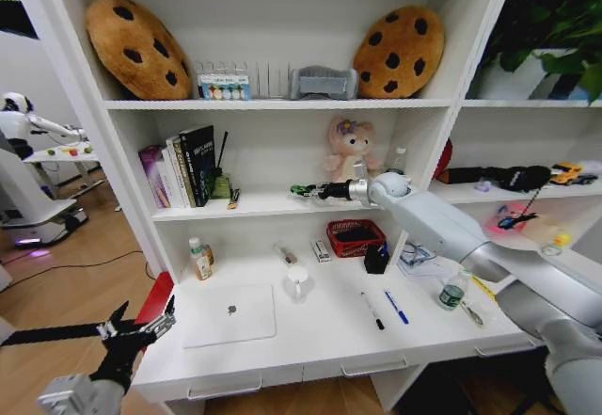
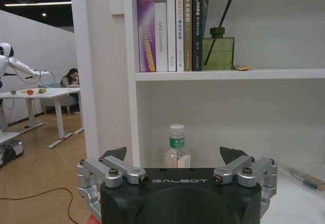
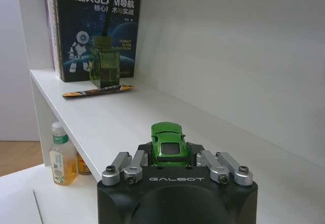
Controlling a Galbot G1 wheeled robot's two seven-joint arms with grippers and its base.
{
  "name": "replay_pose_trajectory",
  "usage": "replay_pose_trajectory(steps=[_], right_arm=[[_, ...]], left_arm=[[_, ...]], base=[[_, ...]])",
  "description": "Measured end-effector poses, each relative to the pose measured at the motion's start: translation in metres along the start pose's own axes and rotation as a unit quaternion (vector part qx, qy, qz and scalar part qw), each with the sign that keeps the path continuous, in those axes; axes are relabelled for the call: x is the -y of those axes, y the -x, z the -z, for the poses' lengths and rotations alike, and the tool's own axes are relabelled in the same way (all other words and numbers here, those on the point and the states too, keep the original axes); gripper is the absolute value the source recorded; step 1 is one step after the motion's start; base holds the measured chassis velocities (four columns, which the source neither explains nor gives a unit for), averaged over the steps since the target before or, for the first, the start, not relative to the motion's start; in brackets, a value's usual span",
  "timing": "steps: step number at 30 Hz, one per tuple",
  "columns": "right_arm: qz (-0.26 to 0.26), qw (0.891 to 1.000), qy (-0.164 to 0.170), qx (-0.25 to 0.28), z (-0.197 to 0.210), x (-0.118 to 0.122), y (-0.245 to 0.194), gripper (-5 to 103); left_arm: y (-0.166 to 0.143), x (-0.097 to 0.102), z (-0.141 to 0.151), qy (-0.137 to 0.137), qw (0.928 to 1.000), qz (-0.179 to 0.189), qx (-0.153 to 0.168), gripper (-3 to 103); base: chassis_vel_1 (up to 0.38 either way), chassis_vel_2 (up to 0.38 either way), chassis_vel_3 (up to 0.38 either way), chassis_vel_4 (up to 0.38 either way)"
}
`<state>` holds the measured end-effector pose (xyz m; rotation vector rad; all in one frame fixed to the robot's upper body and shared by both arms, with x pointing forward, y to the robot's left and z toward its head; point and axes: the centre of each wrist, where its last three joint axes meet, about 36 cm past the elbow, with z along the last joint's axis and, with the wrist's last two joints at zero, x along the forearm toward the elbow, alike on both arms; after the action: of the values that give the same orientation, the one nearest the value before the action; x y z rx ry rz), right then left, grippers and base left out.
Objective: Organize the objects on the table.
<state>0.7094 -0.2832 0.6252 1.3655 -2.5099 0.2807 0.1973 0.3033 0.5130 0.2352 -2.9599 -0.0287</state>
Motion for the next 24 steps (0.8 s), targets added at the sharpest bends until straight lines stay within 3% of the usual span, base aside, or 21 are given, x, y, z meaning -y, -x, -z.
replay_pose_trajectory(steps=[24], right_arm=[[-0.03,1.0,-0.009,0.001,-0.009,-0.003,0.033,36]], left_arm=[[0.0,0.0,0.0,0.0,1.0,0.0,0.0,100]], base=[[0.0,0.0,0.0,0.0]])
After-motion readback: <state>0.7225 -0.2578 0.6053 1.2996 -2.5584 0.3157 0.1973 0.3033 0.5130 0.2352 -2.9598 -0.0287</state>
